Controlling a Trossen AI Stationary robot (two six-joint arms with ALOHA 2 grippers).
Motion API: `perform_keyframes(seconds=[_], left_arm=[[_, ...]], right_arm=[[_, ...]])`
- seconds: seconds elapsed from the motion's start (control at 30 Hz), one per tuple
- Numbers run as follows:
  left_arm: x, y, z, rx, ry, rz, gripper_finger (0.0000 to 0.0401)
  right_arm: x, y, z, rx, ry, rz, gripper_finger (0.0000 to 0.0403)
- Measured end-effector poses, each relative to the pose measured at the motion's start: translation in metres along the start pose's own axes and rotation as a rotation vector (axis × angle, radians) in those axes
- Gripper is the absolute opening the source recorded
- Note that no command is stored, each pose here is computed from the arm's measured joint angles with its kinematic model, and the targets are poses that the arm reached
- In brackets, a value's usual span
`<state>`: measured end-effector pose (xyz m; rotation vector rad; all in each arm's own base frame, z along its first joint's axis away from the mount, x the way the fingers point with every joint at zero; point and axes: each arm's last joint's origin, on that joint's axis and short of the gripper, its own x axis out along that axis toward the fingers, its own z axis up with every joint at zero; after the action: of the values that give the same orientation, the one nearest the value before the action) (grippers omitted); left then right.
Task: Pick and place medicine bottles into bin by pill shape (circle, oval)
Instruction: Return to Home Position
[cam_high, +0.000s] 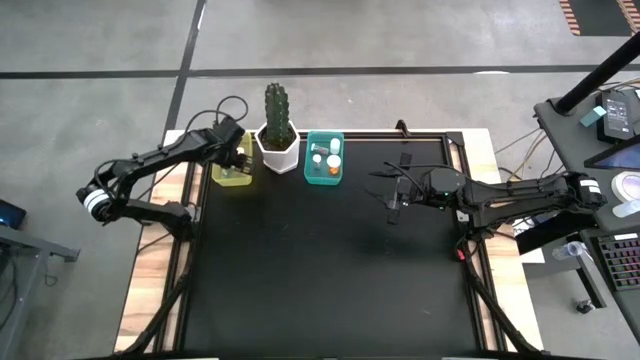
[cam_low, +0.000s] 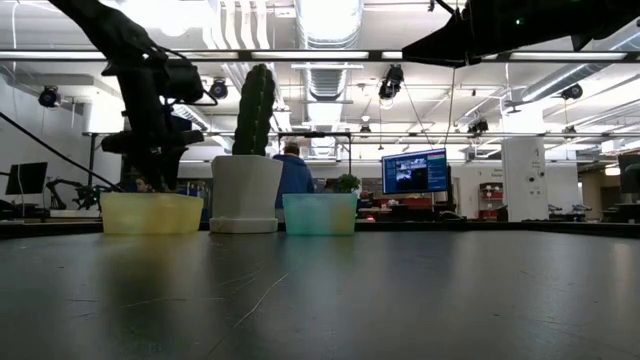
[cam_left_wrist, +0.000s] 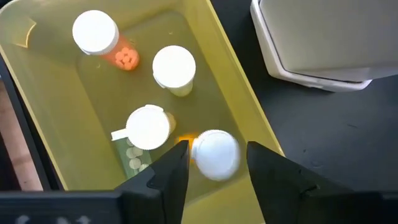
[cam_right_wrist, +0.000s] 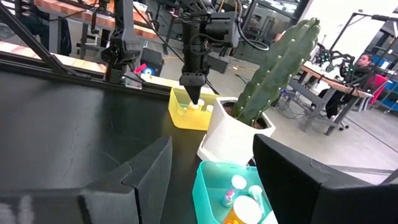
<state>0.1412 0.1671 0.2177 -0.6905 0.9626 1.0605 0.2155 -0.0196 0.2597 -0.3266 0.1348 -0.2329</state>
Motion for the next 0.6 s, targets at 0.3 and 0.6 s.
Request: perform_keyframes(seconds=[0.3, 0.6], left_arm=[[-0.026, -0.001, 0.006, -0.003, -0.079, -0.068, 0.0159], [-0.093, -0.031, -0.02, 0.117, -0.267, -0.399, 0.0159]], right_arm=[[0.0, 0.0, -0.001, -0.003, 0.008, 0.002, 0.0219], [0.0, 0.0, -0.001, -0.003, 0.008, 0.001, 0.0219]])
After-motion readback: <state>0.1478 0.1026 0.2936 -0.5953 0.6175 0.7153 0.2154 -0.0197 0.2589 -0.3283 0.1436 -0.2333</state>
